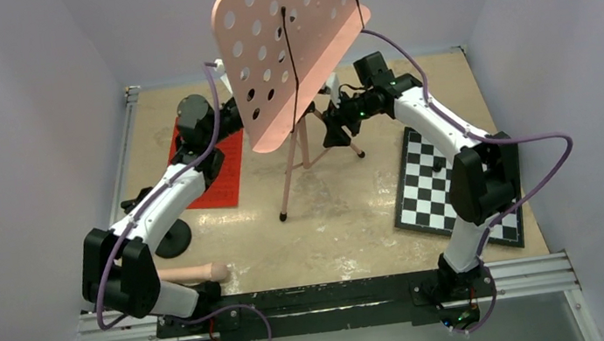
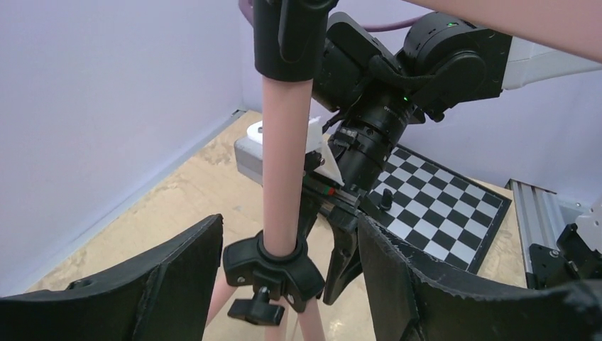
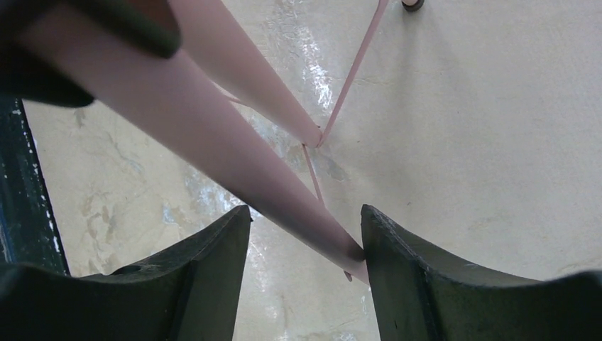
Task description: Pack up the instrument practice props
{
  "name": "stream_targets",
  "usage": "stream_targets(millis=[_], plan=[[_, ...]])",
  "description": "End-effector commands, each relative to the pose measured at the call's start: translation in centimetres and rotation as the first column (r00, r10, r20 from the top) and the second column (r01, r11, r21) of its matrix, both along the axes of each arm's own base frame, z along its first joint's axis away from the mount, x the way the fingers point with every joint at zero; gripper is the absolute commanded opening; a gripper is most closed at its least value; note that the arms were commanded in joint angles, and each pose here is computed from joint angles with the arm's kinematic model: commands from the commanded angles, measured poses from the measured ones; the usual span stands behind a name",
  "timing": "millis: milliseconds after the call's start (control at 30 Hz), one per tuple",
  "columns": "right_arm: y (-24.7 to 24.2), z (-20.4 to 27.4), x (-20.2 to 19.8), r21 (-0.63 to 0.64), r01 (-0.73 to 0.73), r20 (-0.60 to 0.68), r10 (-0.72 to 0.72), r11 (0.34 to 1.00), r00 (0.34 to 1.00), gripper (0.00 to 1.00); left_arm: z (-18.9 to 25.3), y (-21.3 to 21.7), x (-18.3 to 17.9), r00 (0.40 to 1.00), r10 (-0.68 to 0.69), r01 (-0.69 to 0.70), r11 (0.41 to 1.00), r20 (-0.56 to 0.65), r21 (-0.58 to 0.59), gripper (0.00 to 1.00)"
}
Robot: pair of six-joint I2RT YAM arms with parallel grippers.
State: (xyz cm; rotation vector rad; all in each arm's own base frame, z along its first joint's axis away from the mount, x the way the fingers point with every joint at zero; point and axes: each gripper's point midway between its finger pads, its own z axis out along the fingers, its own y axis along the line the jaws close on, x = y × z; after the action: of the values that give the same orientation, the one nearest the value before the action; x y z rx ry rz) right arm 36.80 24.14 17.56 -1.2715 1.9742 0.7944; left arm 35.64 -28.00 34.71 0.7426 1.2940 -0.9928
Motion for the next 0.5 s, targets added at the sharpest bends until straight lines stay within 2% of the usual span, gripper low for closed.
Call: stream_targets(millis=[0, 133, 467], plan=[[-0.5, 0.2, -1.7, -0.004, 0.056, -0.092, -0.056, 0.998, 0.994, 0.6, 4.9, -0.7, 0.2, 0.987, 0.009, 0.004, 0.997, 0.161, -0.082, 0.72], [-0.7, -0.3, -1.5, -0.019, 0.096, -0.108, -0.097, 0.995, 0.989, 0.54, 5.1, -1.1, 1.0, 0.99, 0.025, -0.011, 0.995, 0.139, -0.095, 0.67], [-1.6, -0.6, 0.2, -0.061, 0.189, -0.072, -0.194, 0.98, 0.978, 0.51, 5.0, -2.7, 1.7, 0.992, -0.01, 0.02, 0.997, 0.124, -0.076, 0.59]])
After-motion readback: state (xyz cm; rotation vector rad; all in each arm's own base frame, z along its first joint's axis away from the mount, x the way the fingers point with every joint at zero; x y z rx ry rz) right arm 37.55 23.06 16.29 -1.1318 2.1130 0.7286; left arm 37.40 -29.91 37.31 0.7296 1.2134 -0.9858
